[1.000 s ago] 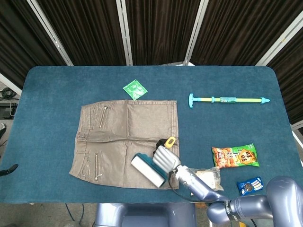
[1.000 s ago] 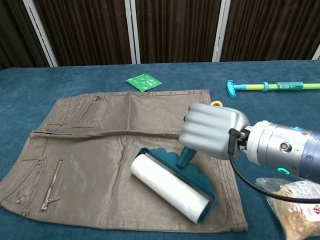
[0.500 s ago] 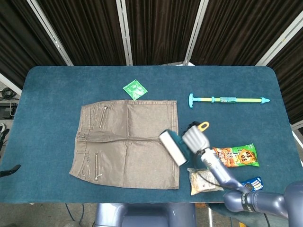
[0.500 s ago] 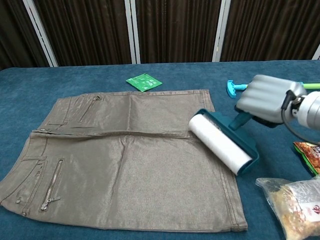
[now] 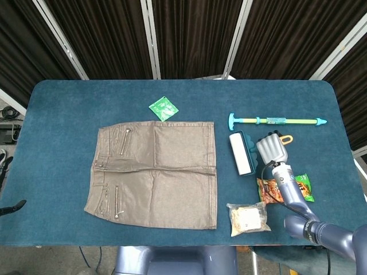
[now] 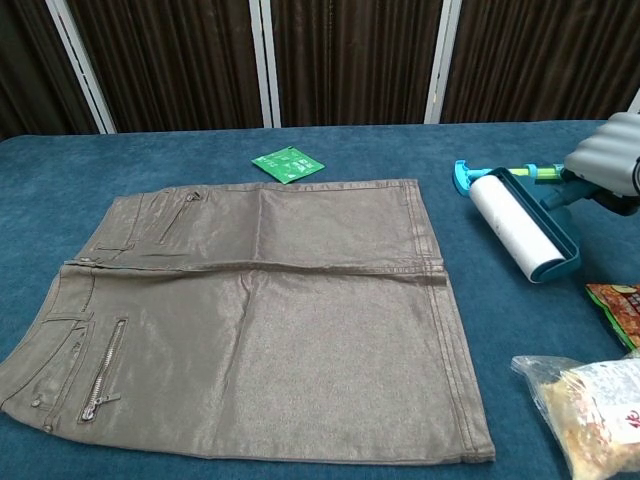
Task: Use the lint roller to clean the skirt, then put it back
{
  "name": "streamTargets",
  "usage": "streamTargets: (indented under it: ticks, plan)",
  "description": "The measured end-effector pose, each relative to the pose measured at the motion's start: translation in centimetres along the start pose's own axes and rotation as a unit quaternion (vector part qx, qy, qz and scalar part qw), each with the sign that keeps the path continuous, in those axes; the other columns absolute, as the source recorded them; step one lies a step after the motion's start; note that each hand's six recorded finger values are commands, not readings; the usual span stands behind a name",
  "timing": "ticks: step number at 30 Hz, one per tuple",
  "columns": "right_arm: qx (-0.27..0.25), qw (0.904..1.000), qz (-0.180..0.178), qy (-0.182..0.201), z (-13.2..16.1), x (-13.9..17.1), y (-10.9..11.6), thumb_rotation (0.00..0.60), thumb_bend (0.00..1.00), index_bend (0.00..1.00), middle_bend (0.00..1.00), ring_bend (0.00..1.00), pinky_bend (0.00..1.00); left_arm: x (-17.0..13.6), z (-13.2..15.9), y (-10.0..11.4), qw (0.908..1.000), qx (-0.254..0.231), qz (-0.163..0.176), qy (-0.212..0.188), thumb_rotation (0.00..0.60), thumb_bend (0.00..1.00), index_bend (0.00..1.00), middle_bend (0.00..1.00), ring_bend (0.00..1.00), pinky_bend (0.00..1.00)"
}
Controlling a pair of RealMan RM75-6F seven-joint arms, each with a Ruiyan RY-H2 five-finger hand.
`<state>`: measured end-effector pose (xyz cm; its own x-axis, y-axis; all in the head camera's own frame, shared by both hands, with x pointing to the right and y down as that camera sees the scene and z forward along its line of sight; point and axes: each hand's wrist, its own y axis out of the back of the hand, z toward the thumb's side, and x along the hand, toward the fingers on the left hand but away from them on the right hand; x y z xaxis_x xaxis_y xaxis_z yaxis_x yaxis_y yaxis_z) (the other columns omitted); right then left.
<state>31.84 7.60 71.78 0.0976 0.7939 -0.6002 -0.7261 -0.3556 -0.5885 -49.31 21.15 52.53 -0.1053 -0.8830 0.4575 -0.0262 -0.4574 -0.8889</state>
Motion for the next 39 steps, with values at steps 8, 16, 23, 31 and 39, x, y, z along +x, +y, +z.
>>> streamTargets:
  ticks: [8, 16, 23, 31, 39]
  plan:
    - [-0.027, 0.9995, 0.018, -0.004, 0.9, -0.2, -0.9, 0.600, 0.00, 0.00, 0.08, 0.06, 0.19, 0.1, -0.1, 0.0, 1.0000, -0.001, -0.002, 0.002, 0.600, 0.00, 0.00, 0.00, 0.00, 0.00]
    - [-0.059, 0.9980, 0.004, -0.024, -0.4, 1.0, 0.5, 0.600, 0.00, 0.00, 0.01, 0.00, 0.07, -0.1, -0.2, 0.4, 0.9999, -0.011, 0.000, 0.000, 0.600, 0.00, 0.00, 0.00, 0.00, 0.00]
    - [-0.119, 0.9917, -0.029, -0.037, -3.4, 4.4, 2.0, 0.600, 0.00, 0.00, 0.01, 0.00, 0.00, -0.5, -0.3, 1.2, 0.9995, -0.027, 0.012, -0.008, 0.600, 0.00, 0.00, 0.00, 0.00, 0.00]
    - [-0.247, 0.9636, -0.085, -0.055, -6.9, 9.3, 1.7, 0.600, 0.00, 0.00, 0.00, 0.00, 0.00, -0.6, 0.0, 1.6, 0.9983, -0.024, 0.040, -0.036, 0.600, 0.00, 0.00, 0.00, 0.00, 0.00]
    - [-0.377, 0.9140, -0.129, -0.074, -9.8, 17.4, -0.3, 0.600, 0.00, 0.00, 0.00, 0.00, 0.00, -1.0, -0.7, 1.8, 0.9977, -0.037, 0.043, -0.037, 0.600, 0.00, 0.00, 0.00, 0.00, 0.00]
